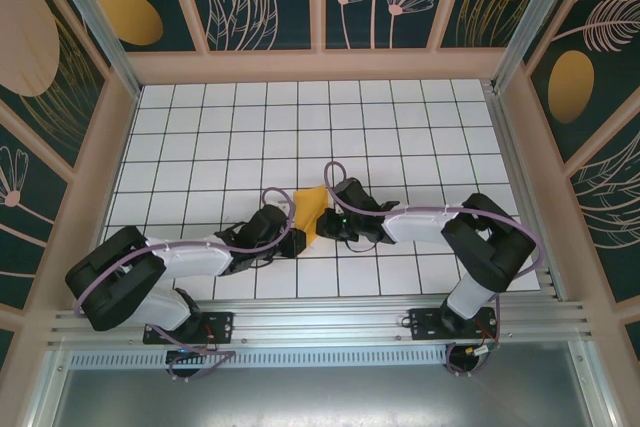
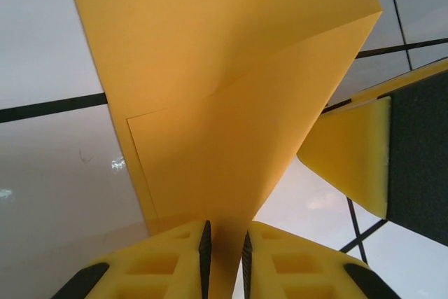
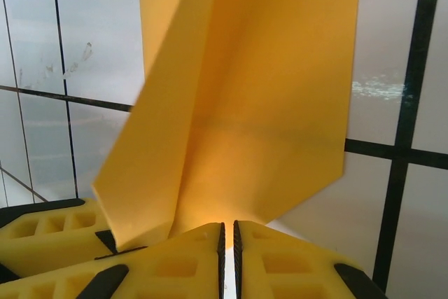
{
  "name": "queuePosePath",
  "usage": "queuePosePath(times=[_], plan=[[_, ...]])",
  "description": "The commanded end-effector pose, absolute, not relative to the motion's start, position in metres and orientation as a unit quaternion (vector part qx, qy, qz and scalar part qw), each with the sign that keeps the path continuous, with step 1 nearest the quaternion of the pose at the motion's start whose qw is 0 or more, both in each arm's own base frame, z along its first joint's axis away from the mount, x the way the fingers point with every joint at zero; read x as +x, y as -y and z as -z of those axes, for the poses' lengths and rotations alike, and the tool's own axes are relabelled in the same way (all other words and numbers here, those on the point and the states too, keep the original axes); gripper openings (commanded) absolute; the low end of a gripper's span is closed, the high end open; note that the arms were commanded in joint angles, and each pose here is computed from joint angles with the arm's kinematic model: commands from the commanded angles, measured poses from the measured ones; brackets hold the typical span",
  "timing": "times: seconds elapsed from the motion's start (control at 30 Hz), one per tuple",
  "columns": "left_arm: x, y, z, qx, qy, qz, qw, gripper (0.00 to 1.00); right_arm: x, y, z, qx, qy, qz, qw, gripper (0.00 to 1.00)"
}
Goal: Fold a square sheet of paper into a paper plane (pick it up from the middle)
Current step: Fourth fold the wing at the center of the table.
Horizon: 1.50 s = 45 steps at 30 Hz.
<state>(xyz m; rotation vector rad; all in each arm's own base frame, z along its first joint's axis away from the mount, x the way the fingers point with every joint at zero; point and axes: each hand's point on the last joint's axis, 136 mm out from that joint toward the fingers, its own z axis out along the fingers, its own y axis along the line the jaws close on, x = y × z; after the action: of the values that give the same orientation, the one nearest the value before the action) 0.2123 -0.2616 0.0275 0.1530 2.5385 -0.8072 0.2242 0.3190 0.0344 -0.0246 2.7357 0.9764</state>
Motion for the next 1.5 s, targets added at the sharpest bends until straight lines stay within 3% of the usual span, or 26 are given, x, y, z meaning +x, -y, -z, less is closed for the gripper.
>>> queuePosePath(times=[0.0,0.63,0.83,1.13,1.47], plan=[[0.214,0.254,-0.017,0.069,-0.939,0.246,0.231,0.19,0.225,-0.325,-0.033,-0.012,-0.931,-0.346,0.114,0.16],[0.219,0.272,-0.029,0.06,-0.932,0.273,0.233,0.25,0.222,-0.335,-0.025,-0.02,-0.929,-0.357,0.097,0.13],[0.223,0.271,-0.03,0.054,-0.932,0.269,0.238,0.21,0.221,-0.334,-0.02,-0.016,-0.931,-0.352,0.093,0.12],[0.226,0.273,-0.033,0.058,-0.931,0.267,0.243,0.24,0.219,-0.334,-0.018,-0.017,-0.932,-0.35,0.09,0.12],[0.222,0.262,-0.025,0.031,-0.933,0.264,0.243,0.06,0.221,-0.334,-0.017,-0.017,-0.934,-0.346,0.09,0.12]])
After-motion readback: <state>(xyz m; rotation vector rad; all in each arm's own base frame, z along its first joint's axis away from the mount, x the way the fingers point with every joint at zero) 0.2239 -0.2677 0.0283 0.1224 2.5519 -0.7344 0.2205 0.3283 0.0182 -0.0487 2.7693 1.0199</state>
